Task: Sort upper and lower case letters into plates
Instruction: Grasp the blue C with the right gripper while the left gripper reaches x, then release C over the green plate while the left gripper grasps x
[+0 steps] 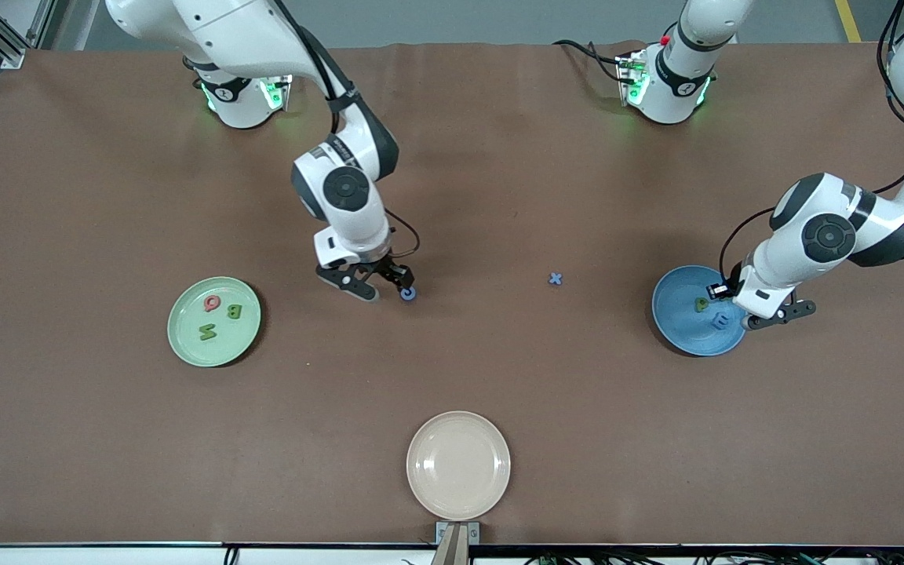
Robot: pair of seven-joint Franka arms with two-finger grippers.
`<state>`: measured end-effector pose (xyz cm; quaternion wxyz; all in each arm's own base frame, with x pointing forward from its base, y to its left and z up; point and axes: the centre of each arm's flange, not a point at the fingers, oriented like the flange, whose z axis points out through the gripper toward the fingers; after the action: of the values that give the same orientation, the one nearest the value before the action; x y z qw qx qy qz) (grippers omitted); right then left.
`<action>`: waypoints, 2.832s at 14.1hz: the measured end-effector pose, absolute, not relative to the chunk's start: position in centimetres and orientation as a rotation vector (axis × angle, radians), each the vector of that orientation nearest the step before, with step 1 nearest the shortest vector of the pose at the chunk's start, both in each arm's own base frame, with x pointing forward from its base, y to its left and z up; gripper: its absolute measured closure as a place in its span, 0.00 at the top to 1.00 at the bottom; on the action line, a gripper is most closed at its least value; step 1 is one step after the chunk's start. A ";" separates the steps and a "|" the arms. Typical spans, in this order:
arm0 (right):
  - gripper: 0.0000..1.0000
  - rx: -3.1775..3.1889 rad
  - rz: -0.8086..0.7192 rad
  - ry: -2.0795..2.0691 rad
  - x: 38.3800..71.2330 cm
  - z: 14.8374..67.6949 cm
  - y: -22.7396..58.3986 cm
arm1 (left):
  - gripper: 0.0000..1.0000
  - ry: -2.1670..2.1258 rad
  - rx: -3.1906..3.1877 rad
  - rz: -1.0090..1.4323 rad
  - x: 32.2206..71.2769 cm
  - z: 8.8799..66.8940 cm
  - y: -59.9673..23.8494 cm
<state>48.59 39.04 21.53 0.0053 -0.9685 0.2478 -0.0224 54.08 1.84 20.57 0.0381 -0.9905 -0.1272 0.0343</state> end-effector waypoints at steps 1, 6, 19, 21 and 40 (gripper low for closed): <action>1.00 -3.029 -0.071 0.794 48.4 21.0 40.0 | 0.26 -0.391 -3.042 0.104 54.1 20.4 1.9; 0.83 -3.025 -0.067 0.850 48.2 18.6 42.2 | 0.31 -0.391 -3.048 0.100 54.2 20.3 1.8; 0.56 -3.011 -0.093 0.881 50.1 17.8 42.5 | 1.00 -0.188 -3.120 -0.106 56.1 27.2 -13.2; 0.47 -3.009 -0.095 0.881 50.2 18.0 42.6 | 1.00 -0.240 -3.121 -0.116 55.3 27.5 -17.4; 0.34 -3.199 0.120 0.363 61.5 24.8 15.3 | 0.91 -0.215 -3.132 0.039 49.1 18.6 -30.7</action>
<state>61.52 15.33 24.83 -0.0403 -0.9921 0.1126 0.0372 49.07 -30.70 18.55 0.0008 -0.9976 -0.0686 0.0123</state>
